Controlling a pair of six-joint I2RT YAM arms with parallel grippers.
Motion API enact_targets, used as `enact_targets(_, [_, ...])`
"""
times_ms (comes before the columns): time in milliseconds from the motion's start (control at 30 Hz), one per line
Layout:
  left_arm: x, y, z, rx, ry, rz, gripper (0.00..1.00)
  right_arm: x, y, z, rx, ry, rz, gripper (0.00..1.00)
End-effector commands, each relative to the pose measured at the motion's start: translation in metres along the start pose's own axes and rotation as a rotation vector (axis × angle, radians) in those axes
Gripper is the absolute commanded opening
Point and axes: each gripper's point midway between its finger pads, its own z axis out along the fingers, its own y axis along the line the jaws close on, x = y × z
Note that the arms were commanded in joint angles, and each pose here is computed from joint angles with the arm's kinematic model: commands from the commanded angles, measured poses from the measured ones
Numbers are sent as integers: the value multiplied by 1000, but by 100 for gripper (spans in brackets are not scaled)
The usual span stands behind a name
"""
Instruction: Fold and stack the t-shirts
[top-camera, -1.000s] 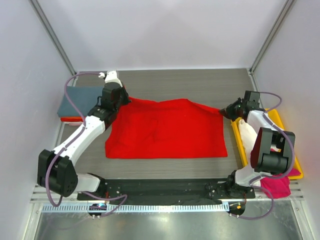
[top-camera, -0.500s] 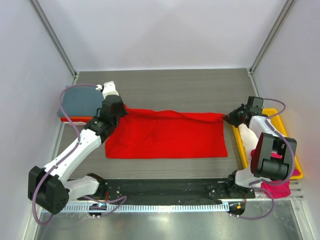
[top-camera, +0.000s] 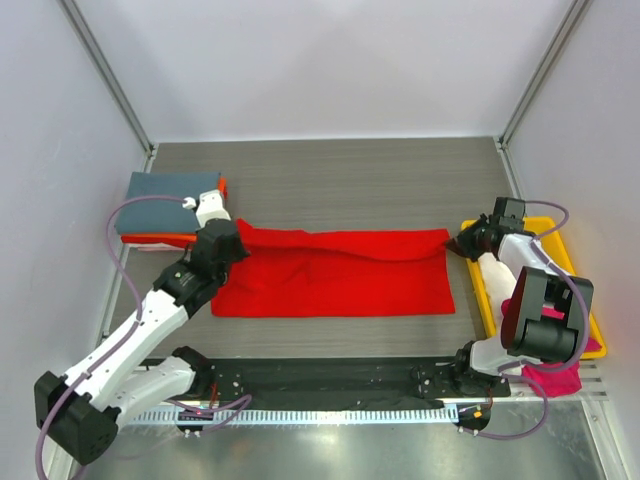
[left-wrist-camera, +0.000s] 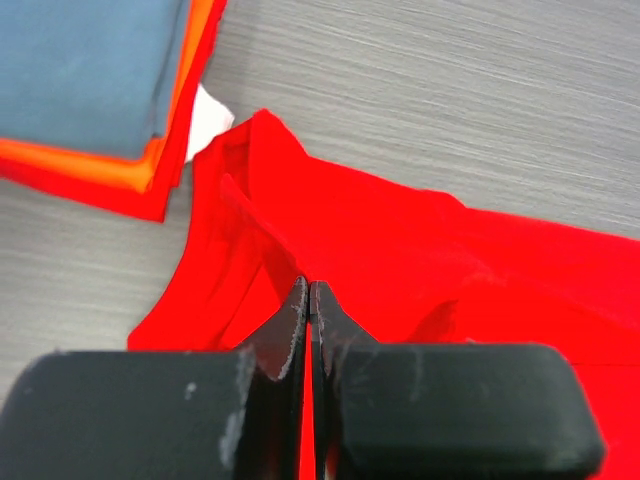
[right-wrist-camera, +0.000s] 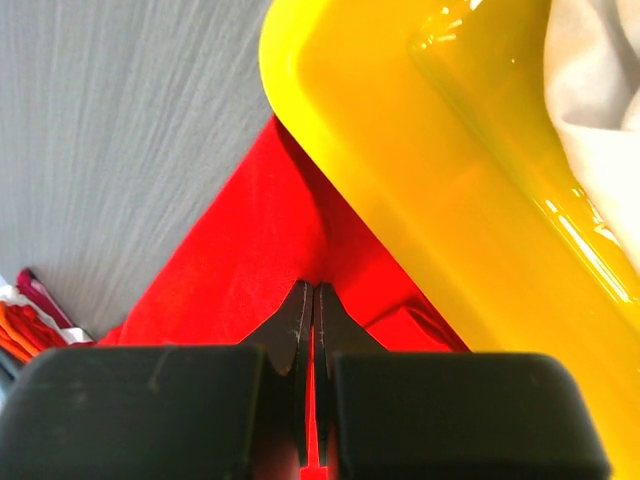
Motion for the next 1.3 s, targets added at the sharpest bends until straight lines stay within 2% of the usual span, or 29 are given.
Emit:
enact_targets(0, [2,17,-11,-50,-16,-26,0,7,-7,-1,18,31,-25,4])
enact_targets(400, [46,29,-11,-56,57,-100,0,18,-16,-3,68,108,-36,12])
enact_targets(767, [81,39,-12,-53,101,-174,0,17,-20,-2,88,106,-34,8])
enact_targets(967, [100,45,-13,-49,125,-218,0,9,-15,-7,80,59,-39,19])
enact_targets(1067, [103,38,-17,6,122,-254,1,7,-14,-9,77,44,-40,32])
enact_targets(1100, [106,36,-17,26,122,-260,1,5,-14,-10,76,32,-42,40])
enact_targets(1200, [105,33,-24,81,100,-291,2,-2,-9,-17,63,-15,-48,47])
enact_targets(1267, [100,31,-29,111,76,-306,3,-5,-4,-20,49,-34,-55,48])
